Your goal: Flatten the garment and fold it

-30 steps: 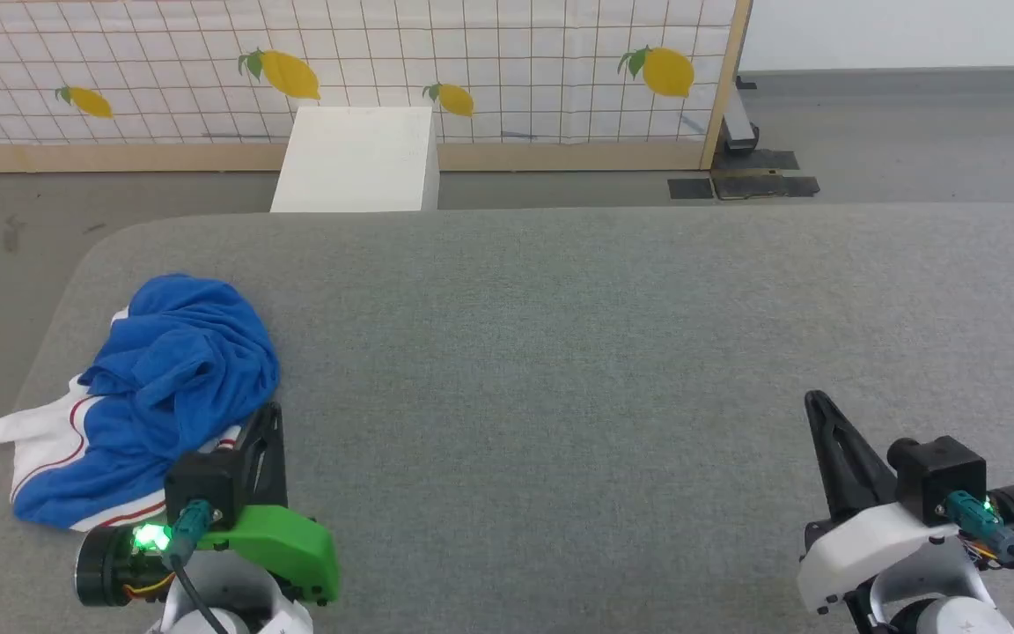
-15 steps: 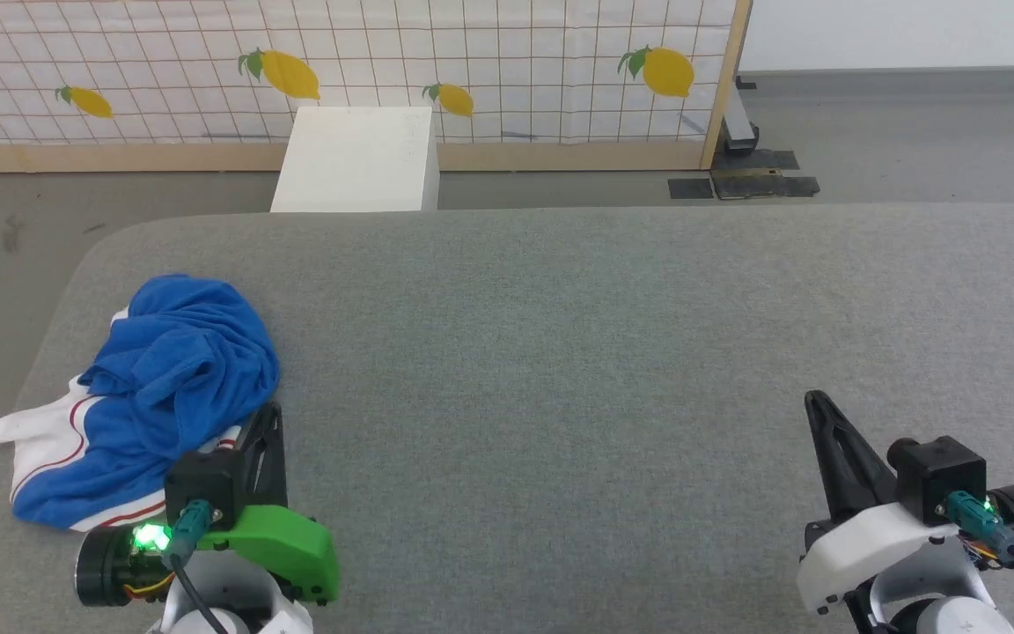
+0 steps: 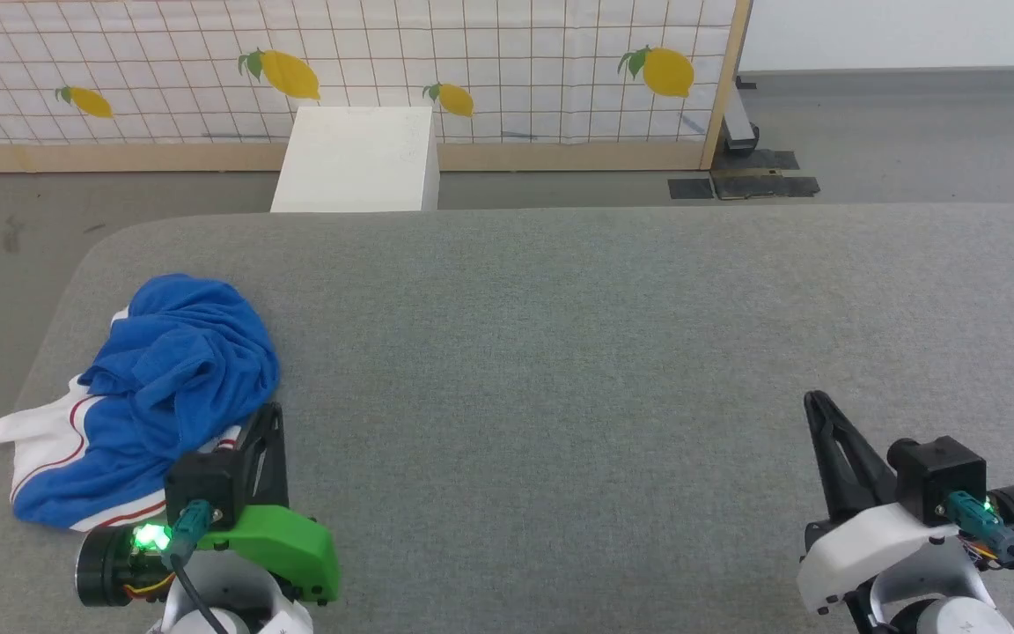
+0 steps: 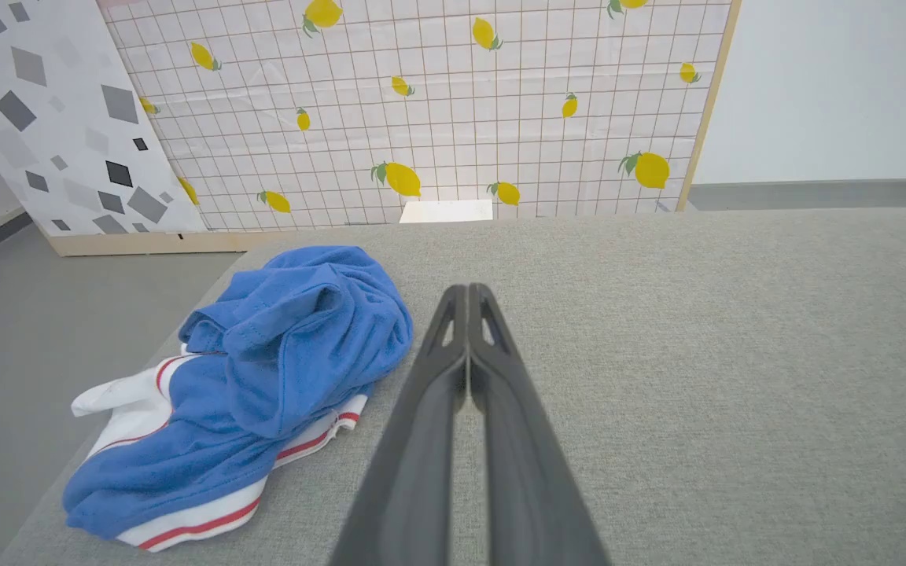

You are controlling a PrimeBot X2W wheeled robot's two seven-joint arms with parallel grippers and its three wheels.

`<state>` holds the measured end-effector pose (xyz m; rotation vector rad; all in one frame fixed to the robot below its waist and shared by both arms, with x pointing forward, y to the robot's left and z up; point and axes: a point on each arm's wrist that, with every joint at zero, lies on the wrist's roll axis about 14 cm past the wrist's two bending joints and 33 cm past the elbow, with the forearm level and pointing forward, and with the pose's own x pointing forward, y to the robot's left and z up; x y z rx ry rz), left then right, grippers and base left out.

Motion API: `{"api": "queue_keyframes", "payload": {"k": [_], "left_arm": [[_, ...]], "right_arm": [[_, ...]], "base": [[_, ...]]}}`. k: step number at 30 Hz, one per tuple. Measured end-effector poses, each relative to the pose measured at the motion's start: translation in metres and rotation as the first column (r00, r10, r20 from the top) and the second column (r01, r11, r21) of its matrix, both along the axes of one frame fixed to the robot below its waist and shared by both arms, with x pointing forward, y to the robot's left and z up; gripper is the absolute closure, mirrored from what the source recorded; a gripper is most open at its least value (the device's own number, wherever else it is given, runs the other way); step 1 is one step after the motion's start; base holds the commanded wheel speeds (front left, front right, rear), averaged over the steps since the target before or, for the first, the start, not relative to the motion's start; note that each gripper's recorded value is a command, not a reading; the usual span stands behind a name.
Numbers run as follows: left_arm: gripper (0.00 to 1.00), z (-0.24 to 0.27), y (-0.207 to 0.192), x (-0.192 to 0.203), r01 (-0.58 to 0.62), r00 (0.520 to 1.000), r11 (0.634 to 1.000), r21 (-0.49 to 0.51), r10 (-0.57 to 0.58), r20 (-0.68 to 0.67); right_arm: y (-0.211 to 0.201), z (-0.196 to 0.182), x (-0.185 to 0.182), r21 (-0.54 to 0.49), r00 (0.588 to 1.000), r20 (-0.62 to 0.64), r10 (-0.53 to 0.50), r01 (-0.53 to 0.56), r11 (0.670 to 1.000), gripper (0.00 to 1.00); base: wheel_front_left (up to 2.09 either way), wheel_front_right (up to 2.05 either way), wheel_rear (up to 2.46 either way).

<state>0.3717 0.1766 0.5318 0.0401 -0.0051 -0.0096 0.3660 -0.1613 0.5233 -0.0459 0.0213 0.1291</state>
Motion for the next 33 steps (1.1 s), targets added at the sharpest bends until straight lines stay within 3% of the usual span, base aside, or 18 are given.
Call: {"api": "queue_keyframes", "payload": {"k": [33], "left_arm": [[0.00,-0.004,-0.015,-0.003,0.035,0.999,0.999,-0.038,-0.034,0.016]], "right_arm": [[-0.005,0.005,-0.003,0.009,0.999,0.045,-0.012,0.011,1.000,0.00]], "base": [[0.00,0.00,0.00]]}}
